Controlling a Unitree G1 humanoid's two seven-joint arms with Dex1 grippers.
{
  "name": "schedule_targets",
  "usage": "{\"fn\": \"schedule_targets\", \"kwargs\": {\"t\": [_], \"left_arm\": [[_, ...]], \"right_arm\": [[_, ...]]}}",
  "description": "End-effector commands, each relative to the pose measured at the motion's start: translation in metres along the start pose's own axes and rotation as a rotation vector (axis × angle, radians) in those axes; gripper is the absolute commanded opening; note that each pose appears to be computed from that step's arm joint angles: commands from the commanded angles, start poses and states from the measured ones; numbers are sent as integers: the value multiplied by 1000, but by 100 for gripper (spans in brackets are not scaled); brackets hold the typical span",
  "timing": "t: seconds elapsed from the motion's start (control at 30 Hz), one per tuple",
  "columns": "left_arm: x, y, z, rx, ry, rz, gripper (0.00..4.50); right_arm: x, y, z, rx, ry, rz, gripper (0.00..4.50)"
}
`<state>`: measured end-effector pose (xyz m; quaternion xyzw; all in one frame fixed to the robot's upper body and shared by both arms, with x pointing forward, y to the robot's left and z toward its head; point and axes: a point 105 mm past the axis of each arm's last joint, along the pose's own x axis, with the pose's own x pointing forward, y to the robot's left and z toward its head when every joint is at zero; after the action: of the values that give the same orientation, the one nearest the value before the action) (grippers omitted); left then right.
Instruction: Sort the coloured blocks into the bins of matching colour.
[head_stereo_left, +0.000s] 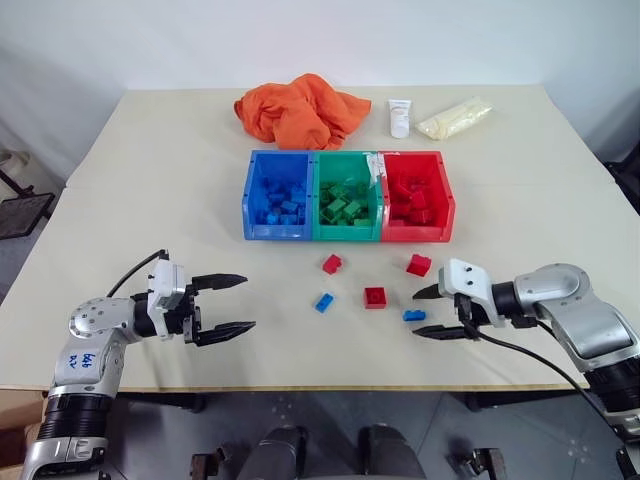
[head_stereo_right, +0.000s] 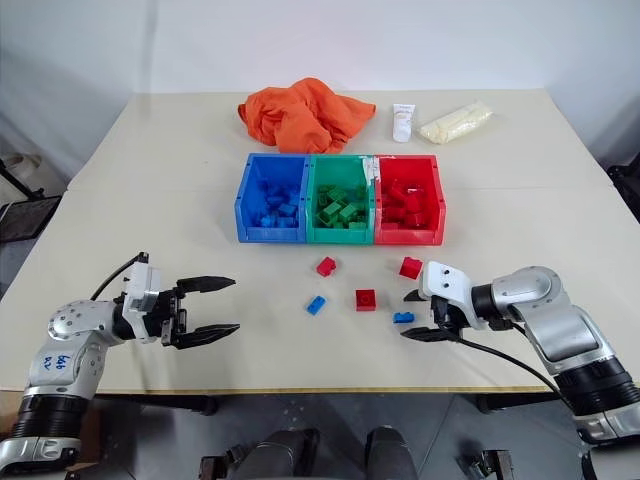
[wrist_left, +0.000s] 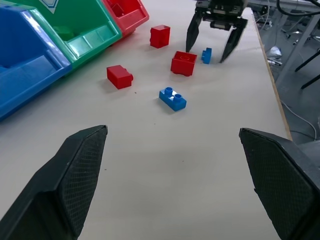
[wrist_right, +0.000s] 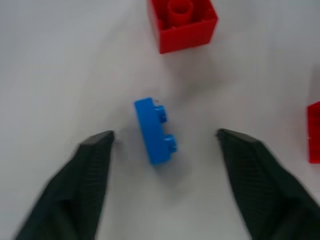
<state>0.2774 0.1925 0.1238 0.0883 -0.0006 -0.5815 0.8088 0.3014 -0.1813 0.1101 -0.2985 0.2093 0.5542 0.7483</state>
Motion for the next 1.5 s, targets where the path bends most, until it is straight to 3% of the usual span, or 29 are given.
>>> {"fn": "schedule_targets", "kwargs": {"t": [0.03, 0.2, 0.47, 0.57, 0.87, 1.17, 1.33, 1.5], "left_arm": [[-2, 0, 10, 31, -29, 16, 450], [0, 3, 11, 35, -40, 24, 450], [-4, 11, 17, 51, -70, 43, 450], [-7, 15, 20, 80, -77, 64, 450], [-8, 21, 24, 112, -104, 102, 450], [-6, 18, 22, 119, -107, 112, 450], [-7, 20, 26, 136, -109, 123, 450], [-9, 23, 26, 141, -104, 124, 450]], "right_arm": [[1, -1, 2, -5, -5, -1, 216], [-4, -5, 23, -20, -81, -38, 36], [-24, -31, 98, -48, -299, -182, 33], [-17, -45, 126, -37, -316, -190, 33], [44, -78, 215, -105, -489, -225, 33], [102, -91, 260, -114, -540, -266, 33], [119, -93, 266, -125, -520, -315, 190], [105, -100, 274, -123, -578, -348, 350]]}}
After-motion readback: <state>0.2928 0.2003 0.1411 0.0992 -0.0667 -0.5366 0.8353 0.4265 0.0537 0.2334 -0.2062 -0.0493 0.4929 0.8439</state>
